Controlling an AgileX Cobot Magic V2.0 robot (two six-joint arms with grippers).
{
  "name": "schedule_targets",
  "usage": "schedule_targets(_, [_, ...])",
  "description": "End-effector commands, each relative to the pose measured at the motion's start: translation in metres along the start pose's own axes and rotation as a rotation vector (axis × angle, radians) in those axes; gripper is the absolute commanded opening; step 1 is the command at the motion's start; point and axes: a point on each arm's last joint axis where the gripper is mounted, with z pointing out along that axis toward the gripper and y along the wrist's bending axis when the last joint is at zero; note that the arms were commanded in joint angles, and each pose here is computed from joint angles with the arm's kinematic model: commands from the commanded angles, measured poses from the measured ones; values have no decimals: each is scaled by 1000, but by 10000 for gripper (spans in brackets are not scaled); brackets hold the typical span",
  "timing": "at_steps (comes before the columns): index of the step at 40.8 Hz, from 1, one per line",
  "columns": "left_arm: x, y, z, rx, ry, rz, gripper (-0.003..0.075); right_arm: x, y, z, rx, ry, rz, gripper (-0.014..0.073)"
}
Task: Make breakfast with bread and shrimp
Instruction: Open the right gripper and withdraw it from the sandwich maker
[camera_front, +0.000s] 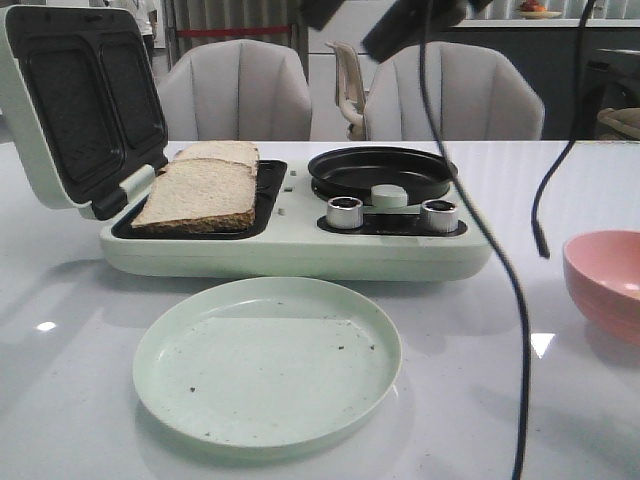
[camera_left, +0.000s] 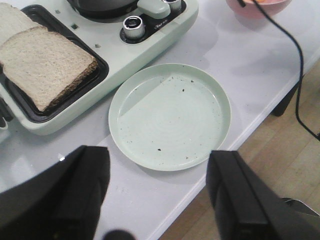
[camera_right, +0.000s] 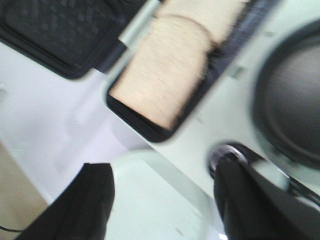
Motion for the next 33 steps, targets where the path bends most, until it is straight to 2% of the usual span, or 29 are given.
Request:
schedule_targets(1, [-15, 1, -7, -11, -110, 11, 476, 4, 14, -64, 122, -116, -49, 536])
schedule_targets(7, [-15, 1, -7, -15, -110, 17, 476, 38, 26, -113, 216, -220, -95, 536])
schedule_targets(15, [-15, 1, -7, -15, -110, 17, 476, 102, 38, -149, 244, -328, -115, 536])
schedule_targets(26, [-15, 1, -7, -11, -110, 11, 476, 191, 37, -151, 251, -334, -97, 536])
schedule_targets(33, [-15, 1, -7, -11, -110, 11, 476, 230, 30, -139, 272, -293, -90, 536])
